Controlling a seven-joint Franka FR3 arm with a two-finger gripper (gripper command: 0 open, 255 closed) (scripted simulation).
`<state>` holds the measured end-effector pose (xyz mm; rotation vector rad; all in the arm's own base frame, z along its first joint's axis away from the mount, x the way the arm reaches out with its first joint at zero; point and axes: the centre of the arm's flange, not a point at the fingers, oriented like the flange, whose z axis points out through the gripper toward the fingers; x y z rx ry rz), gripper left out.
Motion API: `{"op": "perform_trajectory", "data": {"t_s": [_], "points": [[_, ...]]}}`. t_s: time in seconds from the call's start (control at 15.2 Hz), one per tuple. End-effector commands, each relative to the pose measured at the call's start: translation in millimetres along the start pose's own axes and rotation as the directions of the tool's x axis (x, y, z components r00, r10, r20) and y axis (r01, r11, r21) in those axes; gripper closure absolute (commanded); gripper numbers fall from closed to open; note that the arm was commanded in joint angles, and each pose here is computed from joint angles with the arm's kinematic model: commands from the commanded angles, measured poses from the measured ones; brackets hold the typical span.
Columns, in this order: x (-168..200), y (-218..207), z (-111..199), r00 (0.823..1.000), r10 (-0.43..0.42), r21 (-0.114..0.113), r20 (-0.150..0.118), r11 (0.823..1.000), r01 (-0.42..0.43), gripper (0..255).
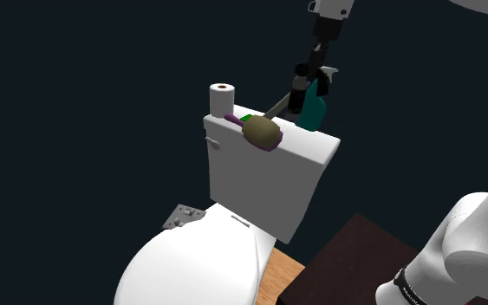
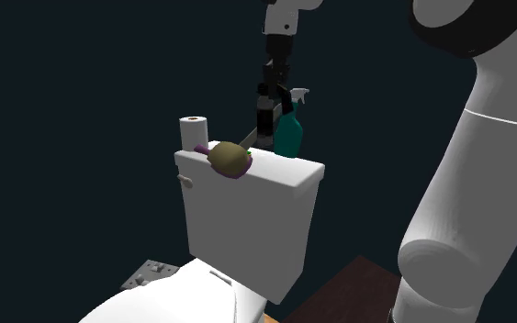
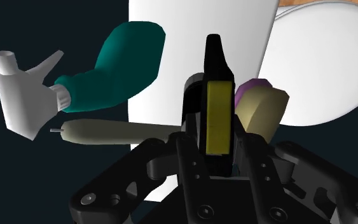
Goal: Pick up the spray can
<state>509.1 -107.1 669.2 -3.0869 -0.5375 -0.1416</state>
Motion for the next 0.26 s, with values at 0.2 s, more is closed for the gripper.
{"op": "perform_trajectory", "data": {"t_s": [0.2], "points": [[2.2, 1.1, -17.4, 1.0, 0.0, 0.0, 0.0, 1.0, 0.0, 255]]}}
